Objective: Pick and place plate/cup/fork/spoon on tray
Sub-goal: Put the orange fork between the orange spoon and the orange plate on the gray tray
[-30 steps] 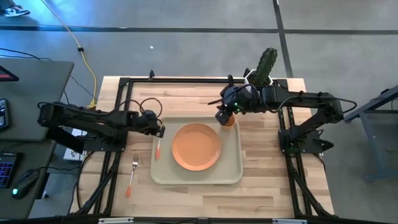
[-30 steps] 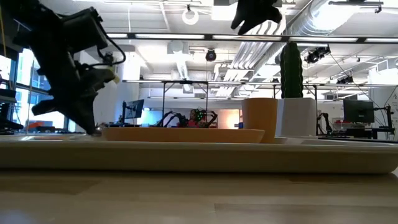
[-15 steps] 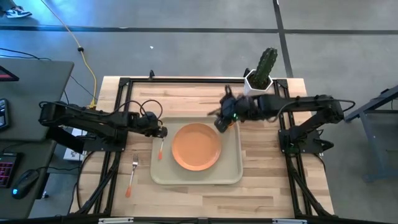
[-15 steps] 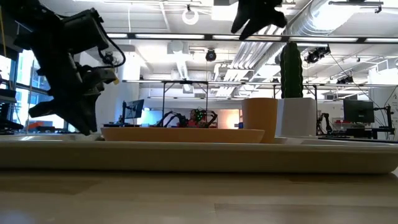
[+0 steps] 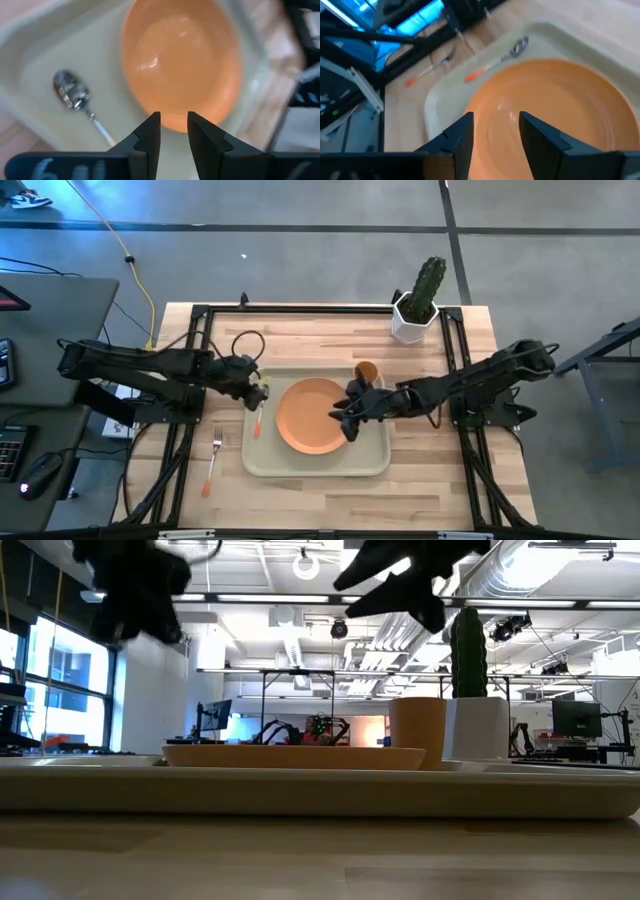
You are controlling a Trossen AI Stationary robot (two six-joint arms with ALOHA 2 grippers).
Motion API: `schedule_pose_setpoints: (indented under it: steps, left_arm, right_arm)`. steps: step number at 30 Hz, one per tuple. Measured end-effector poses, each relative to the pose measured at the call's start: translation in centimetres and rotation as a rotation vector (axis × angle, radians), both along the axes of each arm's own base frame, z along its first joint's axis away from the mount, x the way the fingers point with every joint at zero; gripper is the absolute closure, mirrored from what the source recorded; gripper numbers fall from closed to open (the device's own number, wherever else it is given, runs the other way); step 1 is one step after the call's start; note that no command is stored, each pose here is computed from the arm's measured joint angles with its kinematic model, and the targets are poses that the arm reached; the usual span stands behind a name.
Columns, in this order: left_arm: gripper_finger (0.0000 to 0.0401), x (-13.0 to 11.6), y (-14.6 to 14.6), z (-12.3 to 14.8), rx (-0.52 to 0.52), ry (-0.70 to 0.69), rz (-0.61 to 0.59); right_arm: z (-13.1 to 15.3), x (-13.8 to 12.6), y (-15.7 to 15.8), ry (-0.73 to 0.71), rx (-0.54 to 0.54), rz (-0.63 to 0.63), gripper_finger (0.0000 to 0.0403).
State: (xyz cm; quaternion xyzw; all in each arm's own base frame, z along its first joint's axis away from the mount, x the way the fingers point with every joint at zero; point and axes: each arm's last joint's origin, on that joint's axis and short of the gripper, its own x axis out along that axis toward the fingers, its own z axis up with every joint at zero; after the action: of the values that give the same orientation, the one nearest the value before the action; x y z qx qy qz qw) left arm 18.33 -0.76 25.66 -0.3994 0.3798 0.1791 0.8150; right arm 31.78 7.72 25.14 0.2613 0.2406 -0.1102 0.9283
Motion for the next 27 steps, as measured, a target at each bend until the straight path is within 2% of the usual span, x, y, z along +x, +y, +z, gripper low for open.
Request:
schedule_pose_setpoints:
  steps: [5, 10, 18, 20, 25, 27]
  left_arm:
    - [0.0313, -1.3, 0.1, 4.7, 0.096, -0.156, -0.078]
    - [0.0313, -3.5, 0.5, 8.2, 0.261, -0.304, -0.103]
    - [0.0313, -8.8, 0.4, 10.9, 0.274, -0.394, -0.21]
    - [0.0313, -10.1, 0.5, 11.3, 0.295, -0.418, -0.22]
    - [0.0311, -12.0, 0.6, 11.6, 0.359, -0.48, -0.244]
    - [0.0304, -12.4, 0.6, 11.5, 0.368, -0.472, -0.254]
  right_arm:
    - [-0.2, 2.5, 0.8, -0.083, -0.024, 0.0, 0.0221]
    - [-1.1, 8.0, 1.5, -0.077, -0.075, -0.015, 0.0183]
    - [-0.9, 17.4, 1.7, -0.12, -0.128, -0.037, 0.0173]
    - [-0.7, 19.5, 1.5, -0.136, -0.113, -0.051, 0.0173]
    - [-1.1, 24.0, 0.7, -0.14, -0.089, -0.046, 0.0173]
    - [-2.2, 25.4, 0.4, -0.13, -0.089, -0.049, 0.0173]
